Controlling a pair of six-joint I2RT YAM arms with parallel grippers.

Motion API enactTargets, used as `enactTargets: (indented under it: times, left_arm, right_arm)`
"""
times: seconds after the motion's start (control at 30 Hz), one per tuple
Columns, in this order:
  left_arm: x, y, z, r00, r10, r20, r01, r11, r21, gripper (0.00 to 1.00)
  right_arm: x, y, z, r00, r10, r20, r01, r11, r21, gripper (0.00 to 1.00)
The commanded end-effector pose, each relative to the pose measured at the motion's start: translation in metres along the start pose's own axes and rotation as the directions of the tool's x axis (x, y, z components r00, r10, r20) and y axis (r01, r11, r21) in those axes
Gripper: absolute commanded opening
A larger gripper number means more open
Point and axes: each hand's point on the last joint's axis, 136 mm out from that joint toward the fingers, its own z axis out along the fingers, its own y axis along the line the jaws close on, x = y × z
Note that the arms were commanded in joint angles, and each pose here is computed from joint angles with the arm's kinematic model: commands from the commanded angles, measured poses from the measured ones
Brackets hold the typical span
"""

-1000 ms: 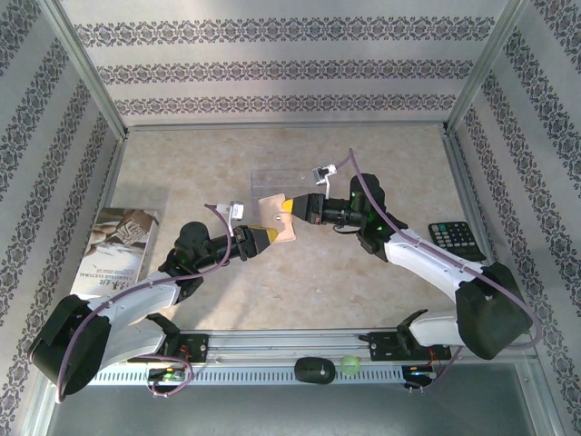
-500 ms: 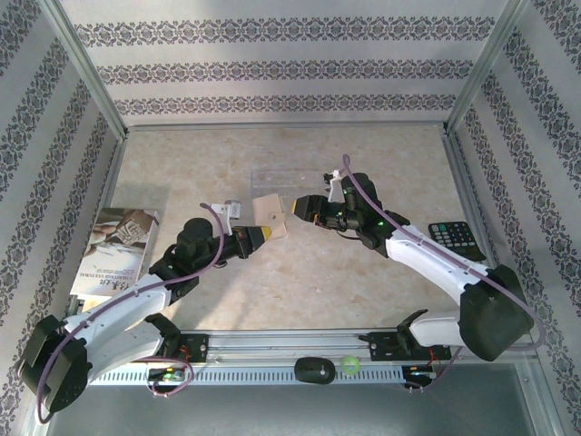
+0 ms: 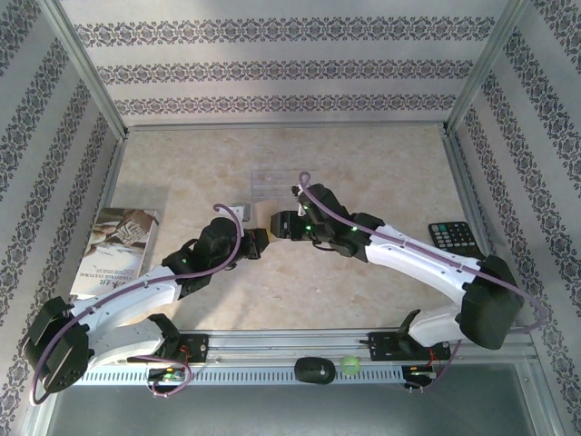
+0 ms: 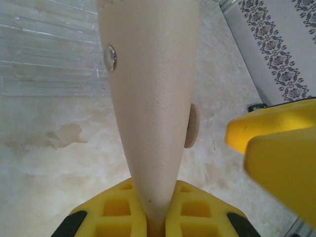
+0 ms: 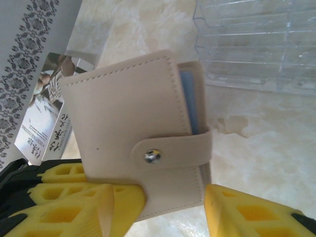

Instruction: Take the credit cards out of the card holder

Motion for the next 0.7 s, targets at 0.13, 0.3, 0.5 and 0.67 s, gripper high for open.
enactTargets:
  times: [0.13, 0.3, 0.5, 0.67]
  left_arm:
    - [-0.012, -0.015, -0.005, 0.999, 0.031, 0.044, -0.032, 0.999, 0.025, 0.00]
    - [-0.011, -0.019, -0.006, 0.999, 0.034, 0.042, -0.036, 0.998, 0.045, 0.00]
    - [-0.013, -0.020, -0.008, 0.998, 0.031, 0.052, -0.034, 0.998, 0.049, 0.00]
    - [-0.017, -0.020, -0.013, 0.997, 0.039, 0.074, -0.043, 0.998, 0.048, 0.00]
  right_arm:
    - [-0.007, 0.006, 0.009, 0.998, -0.057, 0.020, 0.056, 0.997, 0.053, 0.51]
    - [-0.010, 0.007, 0.013, 0.998, -0.064, 0.022, 0.062, 0.996, 0.068, 0.50]
    - [-0.007, -0.002, 0.021, 0.998, -0.068, -0.004, 0.068, 0.990, 0.120, 0.46]
    - [0.000, -0.012, 0.026, 0.997, -0.066, -0.033, 0.071, 0.985, 0.159, 0.40]
